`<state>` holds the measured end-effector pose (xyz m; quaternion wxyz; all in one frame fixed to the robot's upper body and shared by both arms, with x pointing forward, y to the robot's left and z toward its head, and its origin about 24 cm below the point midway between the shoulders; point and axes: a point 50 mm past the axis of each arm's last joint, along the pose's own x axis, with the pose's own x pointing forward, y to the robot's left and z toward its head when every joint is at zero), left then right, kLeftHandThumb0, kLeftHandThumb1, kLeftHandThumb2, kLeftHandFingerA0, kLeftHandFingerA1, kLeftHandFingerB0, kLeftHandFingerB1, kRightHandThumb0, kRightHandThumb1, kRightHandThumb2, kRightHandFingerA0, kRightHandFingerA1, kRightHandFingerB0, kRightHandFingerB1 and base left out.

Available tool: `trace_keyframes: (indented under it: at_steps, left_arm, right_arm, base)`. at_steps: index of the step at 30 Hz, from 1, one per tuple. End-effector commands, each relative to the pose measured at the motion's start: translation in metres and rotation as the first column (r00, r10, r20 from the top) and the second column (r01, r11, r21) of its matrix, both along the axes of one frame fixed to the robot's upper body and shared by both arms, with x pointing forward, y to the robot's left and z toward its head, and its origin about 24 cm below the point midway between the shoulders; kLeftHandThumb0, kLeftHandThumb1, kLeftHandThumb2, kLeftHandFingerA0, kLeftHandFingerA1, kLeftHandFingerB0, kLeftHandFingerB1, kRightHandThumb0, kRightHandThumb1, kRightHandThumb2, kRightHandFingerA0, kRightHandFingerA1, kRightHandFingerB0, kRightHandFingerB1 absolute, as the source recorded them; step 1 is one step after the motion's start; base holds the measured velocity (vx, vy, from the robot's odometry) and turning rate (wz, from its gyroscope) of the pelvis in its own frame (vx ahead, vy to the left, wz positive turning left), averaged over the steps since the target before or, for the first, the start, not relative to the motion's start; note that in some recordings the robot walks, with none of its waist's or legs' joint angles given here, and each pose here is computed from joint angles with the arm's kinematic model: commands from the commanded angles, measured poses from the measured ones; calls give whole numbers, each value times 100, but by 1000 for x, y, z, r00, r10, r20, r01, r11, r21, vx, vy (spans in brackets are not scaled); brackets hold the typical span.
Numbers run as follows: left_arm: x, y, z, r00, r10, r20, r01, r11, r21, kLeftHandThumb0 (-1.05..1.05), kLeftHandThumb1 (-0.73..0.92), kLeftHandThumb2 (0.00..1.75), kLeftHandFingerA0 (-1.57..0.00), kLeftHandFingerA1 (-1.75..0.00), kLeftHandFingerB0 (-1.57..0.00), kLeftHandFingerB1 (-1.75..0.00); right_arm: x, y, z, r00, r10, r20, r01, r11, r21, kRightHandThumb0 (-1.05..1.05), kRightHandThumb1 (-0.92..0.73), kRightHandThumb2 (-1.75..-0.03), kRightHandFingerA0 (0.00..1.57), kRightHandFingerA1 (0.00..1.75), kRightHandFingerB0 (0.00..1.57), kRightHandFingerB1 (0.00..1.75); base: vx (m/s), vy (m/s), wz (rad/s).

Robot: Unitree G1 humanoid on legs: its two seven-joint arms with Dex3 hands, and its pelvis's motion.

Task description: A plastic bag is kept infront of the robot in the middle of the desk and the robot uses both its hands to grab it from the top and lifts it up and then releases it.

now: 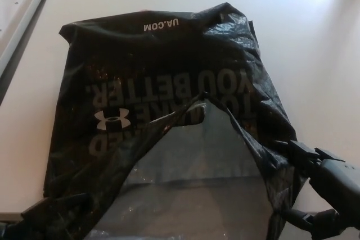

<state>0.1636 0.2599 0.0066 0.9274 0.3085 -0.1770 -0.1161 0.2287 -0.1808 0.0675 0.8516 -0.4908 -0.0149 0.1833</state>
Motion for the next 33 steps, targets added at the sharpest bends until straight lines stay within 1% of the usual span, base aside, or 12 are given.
trace_keyframes:
  at_steps: [1,7,8,14,17,18,22,23,24,30,31,33]
  left_arm:
    - [-2,7,0,1000,19,-16,-19,999,27,-32,45,61,-42,-35,-44,-36]
    - [-2,10,0,999,32,-24,-31,999,29,-33,46,60,-44,-36,-44,-36]
    - [-2,10,0,999,35,-24,-34,999,31,-29,44,61,-45,-36,-45,-36]
    - [-2,10,0,998,49,-34,-49,999,10,-25,45,61,-46,-36,-45,-36]
    - [1,8,1,998,52,-22,-52,999,-1,-23,45,61,-48,-37,-45,-36]
    - [2,8,1,997,70,-14,-70,998,2,-22,51,56,-58,-38,-49,-36]
    - [4,4,-2,990,135,-34,-135,991,-11,-15,52,56,-60,-39,-46,-35]
    - [2,3,-3,988,146,-47,-147,989,-18,-14,53,56,-58,-38,-46,-35]
    - [2,2,-3,987,152,-51,-154,988,-25,-12,52,56,-60,-39,-46,-35]
    - [7,0,0,985,163,-56,-164,986,-12,-14,52,56,-75,-46,-43,-35]
    - [8,-1,1,986,160,-51,-161,987,-13,-13,53,57,-65,-43,-43,-35]
    - [8,-2,0,986,160,-55,-162,986,-30,-12,53,56,-70,-46,-43,-35]
  right_arm:
    - [-5,-11,-6,1000,-16,-24,16,1000,-25,-51,-48,-69,8,46,2,21]
    - [-12,-21,-16,997,-37,-65,35,999,-32,-47,-55,-56,8,41,0,21]
    - [-13,-21,-18,997,-37,-69,35,999,-37,-48,-45,-70,5,47,1,16]
    - [-19,-12,-31,994,-42,-100,43,999,1,-37,-42,-70,3,42,0,14]
    - [-19,-6,-37,995,-40,-89,42,999,22,-27,-49,-56,6,36,0,19]
    - [-19,-3,-40,996,-46,-81,50,998,41,-26,-43,-69,1,36,0,14]
    - [-18,8,-49,995,-77,-60,84,991,106,-29,-45,-70,1,40,0,10]
    - [-19,9,-52,995,-84,-55,89,991,102,-28,-54,-56,8,37,0,14]
    - [-18,12,-56,995,-91,-48,96,989,113,-29,-44,-69,3,41,0,10]
    - [-12,26,-71,988,-150,-26,152,978,146,-35,-46,-70,2,42,0,8]
    - [-10,28,-73,986,-167,-31,169,973,156,-34,-46,-69,4,47,0,6]
    - [-7,32,-75,983,-182,-15,182,968,173,-34,-46,-68,5,47,0,10]
  base:
    - [0,0,0]
    - [0,0,0]
    - [0,0,0]
    - [0,0,0]
    - [0,0,0]
    - [0,0,0]
    - [0,0,0]
    - [0,0,0]
    - [0,0,0]
    - [0,0,0]
    - [0,0,0]
    - [0,0,0]
